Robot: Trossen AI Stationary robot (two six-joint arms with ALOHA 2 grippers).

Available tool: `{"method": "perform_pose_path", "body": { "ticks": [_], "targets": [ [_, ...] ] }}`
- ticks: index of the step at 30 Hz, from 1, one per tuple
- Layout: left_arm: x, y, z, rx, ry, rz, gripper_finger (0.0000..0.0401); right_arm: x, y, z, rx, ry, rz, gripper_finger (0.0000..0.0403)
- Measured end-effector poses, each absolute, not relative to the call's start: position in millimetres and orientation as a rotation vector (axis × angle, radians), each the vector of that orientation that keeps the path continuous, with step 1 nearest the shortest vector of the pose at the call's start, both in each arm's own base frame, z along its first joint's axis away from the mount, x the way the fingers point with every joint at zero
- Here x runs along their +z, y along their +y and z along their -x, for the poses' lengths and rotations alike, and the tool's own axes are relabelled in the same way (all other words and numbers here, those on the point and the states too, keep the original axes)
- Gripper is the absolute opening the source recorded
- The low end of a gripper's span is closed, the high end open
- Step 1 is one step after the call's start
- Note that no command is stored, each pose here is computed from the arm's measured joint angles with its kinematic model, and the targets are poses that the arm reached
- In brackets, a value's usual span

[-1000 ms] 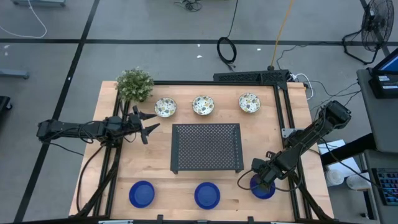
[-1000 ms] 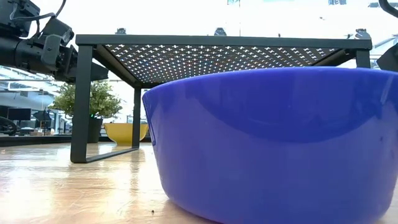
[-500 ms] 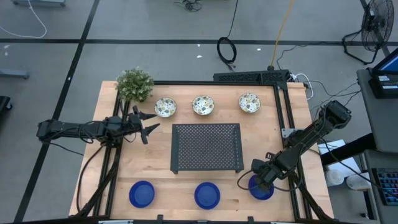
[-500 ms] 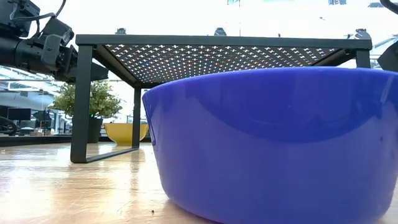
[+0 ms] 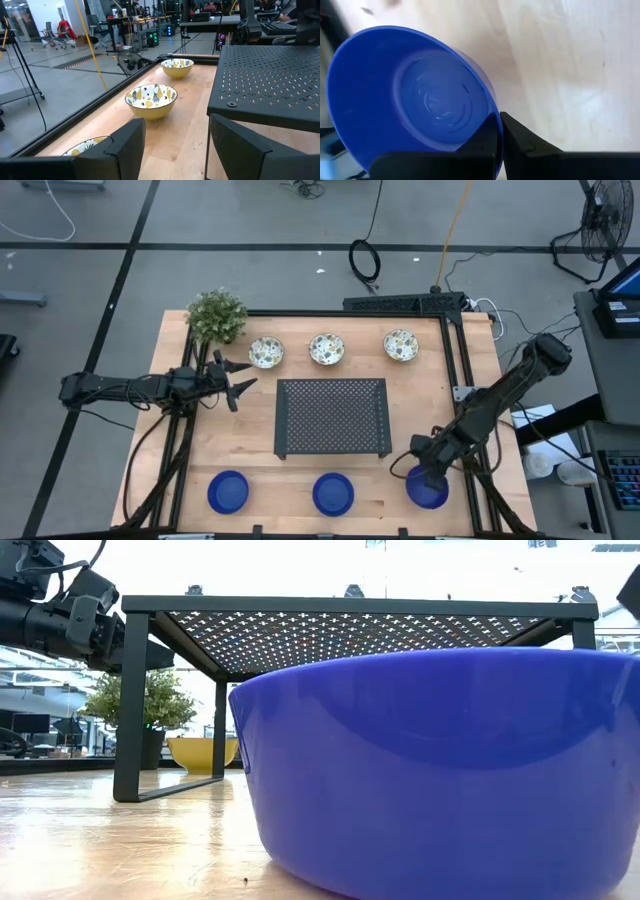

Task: Pick & Place Mini bowls
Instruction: Put the right blue bowl on the shelf

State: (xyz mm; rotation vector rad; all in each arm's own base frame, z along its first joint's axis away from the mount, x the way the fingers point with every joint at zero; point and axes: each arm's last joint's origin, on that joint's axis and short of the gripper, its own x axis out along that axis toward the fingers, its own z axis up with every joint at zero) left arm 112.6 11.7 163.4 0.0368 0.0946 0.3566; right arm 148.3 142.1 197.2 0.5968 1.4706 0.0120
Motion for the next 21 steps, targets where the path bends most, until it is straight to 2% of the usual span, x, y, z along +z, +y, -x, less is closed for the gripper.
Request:
{"method": "perform_pose_path", "body": {
  "ticks": [8,21],
  "targets": [
    [163.4,11.7,-112.6,0.357,0.094,-0.037,0.0228,225.4,131.6,-141.8,0.093,1.246,-0.627,0.0001],
    [163.4,11.7,-112.6,0.356,0.095,-0.037,0.0228,260.1,121.2,-146.2,0.221,0.771,-0.397,0.0]
  ]
}}
